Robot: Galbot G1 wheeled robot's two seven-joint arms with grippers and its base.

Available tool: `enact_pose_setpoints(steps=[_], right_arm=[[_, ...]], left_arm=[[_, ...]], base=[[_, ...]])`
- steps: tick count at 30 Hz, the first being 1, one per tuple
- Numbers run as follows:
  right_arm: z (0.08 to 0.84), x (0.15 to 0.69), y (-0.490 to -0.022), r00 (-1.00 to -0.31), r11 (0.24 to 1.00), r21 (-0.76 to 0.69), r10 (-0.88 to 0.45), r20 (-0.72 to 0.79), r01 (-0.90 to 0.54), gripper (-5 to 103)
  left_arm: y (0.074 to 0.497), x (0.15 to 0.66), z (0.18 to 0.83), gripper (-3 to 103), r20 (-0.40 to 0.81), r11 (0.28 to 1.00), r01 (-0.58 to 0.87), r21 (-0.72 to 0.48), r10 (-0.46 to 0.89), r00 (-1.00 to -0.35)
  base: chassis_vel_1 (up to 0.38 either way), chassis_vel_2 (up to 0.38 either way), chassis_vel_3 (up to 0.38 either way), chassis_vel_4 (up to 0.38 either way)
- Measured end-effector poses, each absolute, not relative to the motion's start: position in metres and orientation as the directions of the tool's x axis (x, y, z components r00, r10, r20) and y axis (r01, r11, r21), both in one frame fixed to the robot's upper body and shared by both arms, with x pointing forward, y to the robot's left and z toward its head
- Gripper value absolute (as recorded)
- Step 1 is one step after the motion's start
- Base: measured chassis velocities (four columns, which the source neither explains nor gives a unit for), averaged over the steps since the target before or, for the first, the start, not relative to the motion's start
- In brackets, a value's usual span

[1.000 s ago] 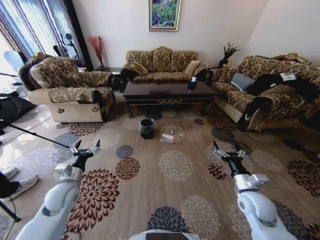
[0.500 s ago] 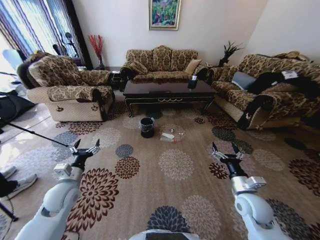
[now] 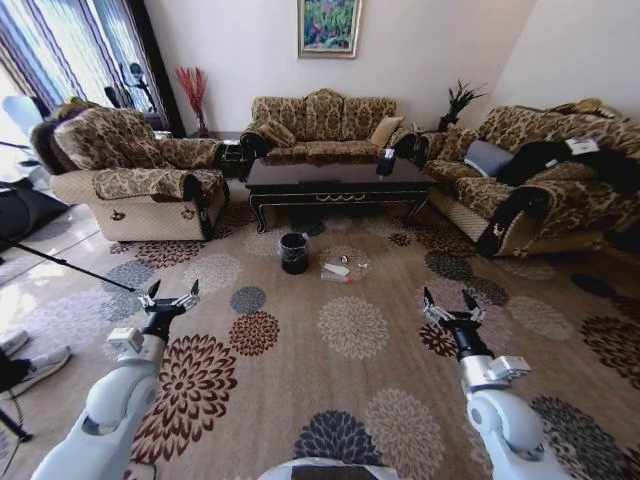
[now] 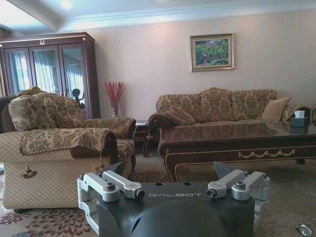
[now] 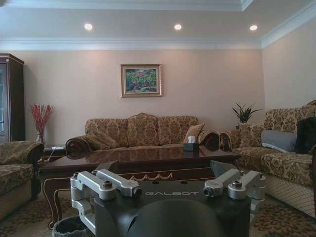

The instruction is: Move to the front of the table and pick up the trash from the floor, then place it into the trash bin.

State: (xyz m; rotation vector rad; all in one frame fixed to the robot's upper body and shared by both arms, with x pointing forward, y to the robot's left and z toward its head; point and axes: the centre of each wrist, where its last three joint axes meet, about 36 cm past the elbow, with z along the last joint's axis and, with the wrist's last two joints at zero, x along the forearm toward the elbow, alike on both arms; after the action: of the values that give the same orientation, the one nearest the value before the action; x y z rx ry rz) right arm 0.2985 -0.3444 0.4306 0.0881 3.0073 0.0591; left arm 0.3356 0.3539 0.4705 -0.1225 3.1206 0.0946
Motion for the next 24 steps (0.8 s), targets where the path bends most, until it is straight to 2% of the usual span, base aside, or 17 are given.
enact_pose_setpoints(steps=[24], right_arm=[[0.4286, 0.2943, -0.3418, -0.990, 0.998, 0.042, 0.058, -0.125, 0.054, 100]], left_arm=[[0.3537, 0.3329, 0.4691, 100, -0.015, 0.995, -0.084, 0.061, -0.084, -0.996]], base=[[0.000, 0.000, 0.000, 0.000]])
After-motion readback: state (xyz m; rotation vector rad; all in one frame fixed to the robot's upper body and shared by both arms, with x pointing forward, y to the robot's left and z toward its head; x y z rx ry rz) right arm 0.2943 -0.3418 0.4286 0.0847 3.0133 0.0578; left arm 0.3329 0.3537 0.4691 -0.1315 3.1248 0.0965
